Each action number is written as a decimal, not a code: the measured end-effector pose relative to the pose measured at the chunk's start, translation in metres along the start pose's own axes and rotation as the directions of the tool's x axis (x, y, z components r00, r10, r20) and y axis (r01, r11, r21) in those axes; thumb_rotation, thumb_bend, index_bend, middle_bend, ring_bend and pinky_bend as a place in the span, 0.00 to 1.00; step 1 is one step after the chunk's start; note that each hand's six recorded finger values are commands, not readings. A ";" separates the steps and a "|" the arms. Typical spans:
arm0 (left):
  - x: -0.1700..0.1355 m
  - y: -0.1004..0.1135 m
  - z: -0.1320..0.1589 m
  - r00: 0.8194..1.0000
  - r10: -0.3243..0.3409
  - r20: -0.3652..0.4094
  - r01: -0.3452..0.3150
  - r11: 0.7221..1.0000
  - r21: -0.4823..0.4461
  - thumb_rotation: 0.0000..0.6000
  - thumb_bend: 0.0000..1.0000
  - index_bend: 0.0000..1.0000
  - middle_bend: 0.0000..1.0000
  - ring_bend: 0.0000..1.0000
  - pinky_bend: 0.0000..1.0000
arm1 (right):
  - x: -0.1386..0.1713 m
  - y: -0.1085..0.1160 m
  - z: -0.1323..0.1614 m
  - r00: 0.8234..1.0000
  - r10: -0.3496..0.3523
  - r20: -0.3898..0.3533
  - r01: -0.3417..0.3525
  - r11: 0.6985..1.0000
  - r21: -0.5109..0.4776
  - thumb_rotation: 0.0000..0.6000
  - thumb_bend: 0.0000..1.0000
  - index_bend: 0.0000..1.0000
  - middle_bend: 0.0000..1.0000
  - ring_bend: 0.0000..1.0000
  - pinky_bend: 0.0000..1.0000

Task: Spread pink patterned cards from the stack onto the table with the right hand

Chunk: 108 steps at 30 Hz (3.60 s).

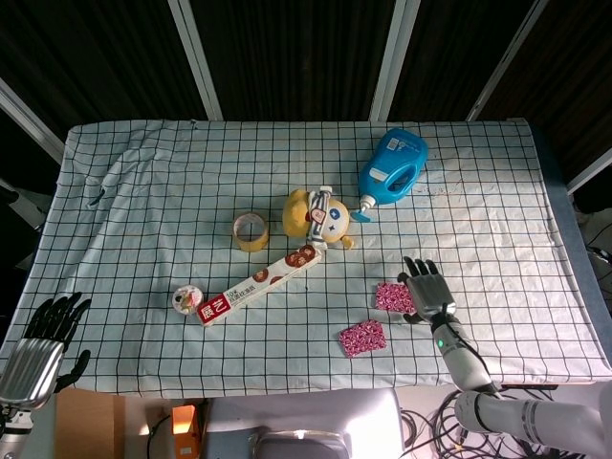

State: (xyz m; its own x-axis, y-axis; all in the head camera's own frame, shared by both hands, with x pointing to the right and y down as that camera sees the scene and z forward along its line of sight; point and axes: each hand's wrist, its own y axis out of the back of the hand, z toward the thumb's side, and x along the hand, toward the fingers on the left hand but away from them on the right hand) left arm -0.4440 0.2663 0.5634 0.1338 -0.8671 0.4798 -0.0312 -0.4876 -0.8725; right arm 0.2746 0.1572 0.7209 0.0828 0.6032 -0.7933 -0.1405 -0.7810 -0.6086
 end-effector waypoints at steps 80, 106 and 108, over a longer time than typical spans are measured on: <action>0.001 0.000 0.000 1.000 0.002 -0.004 -0.002 1.000 -0.001 1.00 0.42 0.00 0.01 0.00 0.01 | 0.064 0.009 -0.001 0.978 -0.117 -0.172 0.116 0.993 -0.014 1.00 0.15 0.58 0.00 0.00 0.00; 0.001 0.001 -0.001 1.000 0.003 -0.005 -0.003 1.000 -0.005 1.00 0.42 0.00 0.01 0.00 0.01 | 0.076 -0.043 -0.033 0.989 -0.039 -0.140 0.053 0.994 0.098 1.00 0.14 0.05 0.00 0.00 0.00; 0.000 0.001 -0.001 1.000 0.005 -0.005 -0.005 1.000 -0.005 1.00 0.42 0.00 0.01 0.00 0.01 | 0.079 -0.040 -0.034 0.989 -0.042 -0.144 0.055 0.995 0.085 1.00 0.14 0.04 0.00 0.00 0.00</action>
State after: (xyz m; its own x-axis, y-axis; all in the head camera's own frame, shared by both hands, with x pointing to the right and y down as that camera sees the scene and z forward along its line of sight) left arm -0.4450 0.2654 0.5624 0.1286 -0.8699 0.4762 -0.0370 -0.4841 -0.8742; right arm 0.3207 0.2306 0.6818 0.2295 0.6061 -0.7616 -0.2187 -0.7304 -0.6471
